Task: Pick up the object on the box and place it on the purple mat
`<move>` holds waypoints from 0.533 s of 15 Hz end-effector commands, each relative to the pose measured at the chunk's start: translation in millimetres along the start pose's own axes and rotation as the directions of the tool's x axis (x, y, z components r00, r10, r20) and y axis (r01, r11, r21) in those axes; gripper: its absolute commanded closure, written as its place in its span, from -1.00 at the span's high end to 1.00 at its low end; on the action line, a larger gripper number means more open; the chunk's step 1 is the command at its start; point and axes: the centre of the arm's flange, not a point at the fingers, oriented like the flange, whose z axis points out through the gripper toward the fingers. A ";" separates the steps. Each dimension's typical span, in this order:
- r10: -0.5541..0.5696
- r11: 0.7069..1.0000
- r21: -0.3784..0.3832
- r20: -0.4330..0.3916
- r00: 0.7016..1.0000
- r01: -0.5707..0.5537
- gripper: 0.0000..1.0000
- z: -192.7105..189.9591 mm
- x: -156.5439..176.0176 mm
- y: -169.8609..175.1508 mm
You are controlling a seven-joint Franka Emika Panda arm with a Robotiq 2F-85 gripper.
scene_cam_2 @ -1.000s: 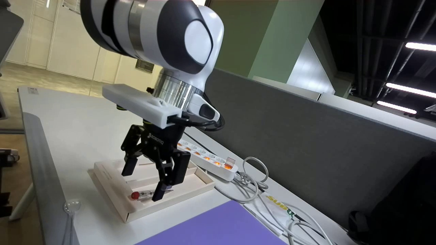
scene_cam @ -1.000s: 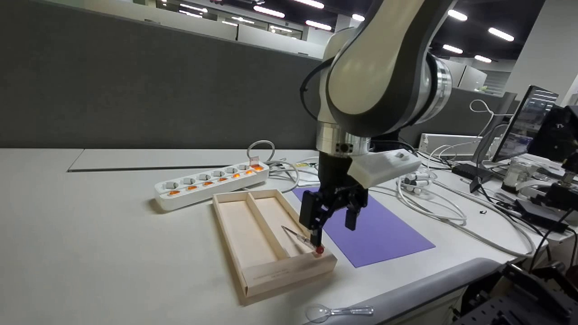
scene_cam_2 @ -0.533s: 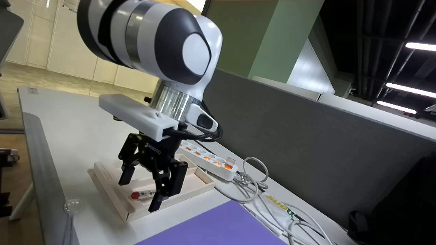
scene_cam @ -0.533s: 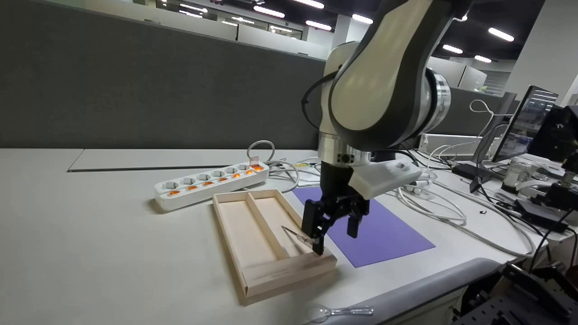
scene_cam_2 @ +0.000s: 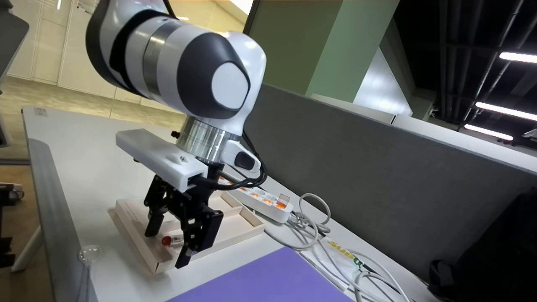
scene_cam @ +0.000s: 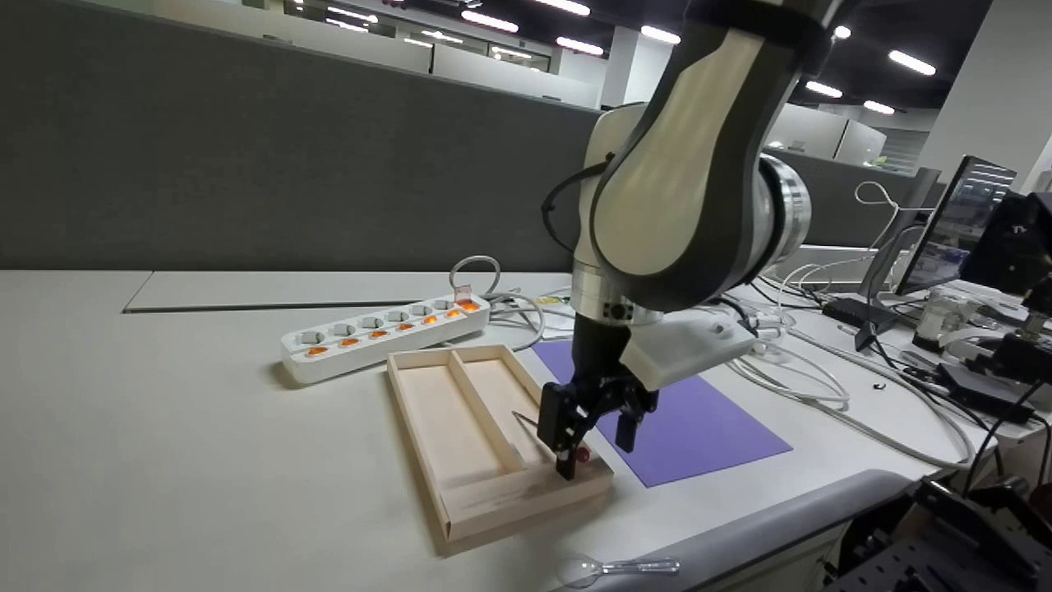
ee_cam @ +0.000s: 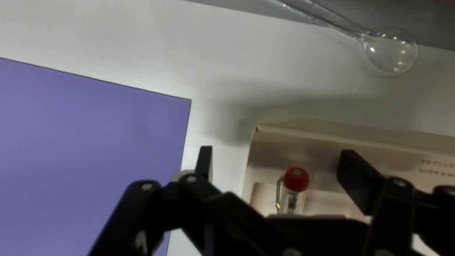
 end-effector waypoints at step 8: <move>0.058 0.997 0.048 -0.079 0.995 -0.055 -0.76 -11.0 13.3 -15.8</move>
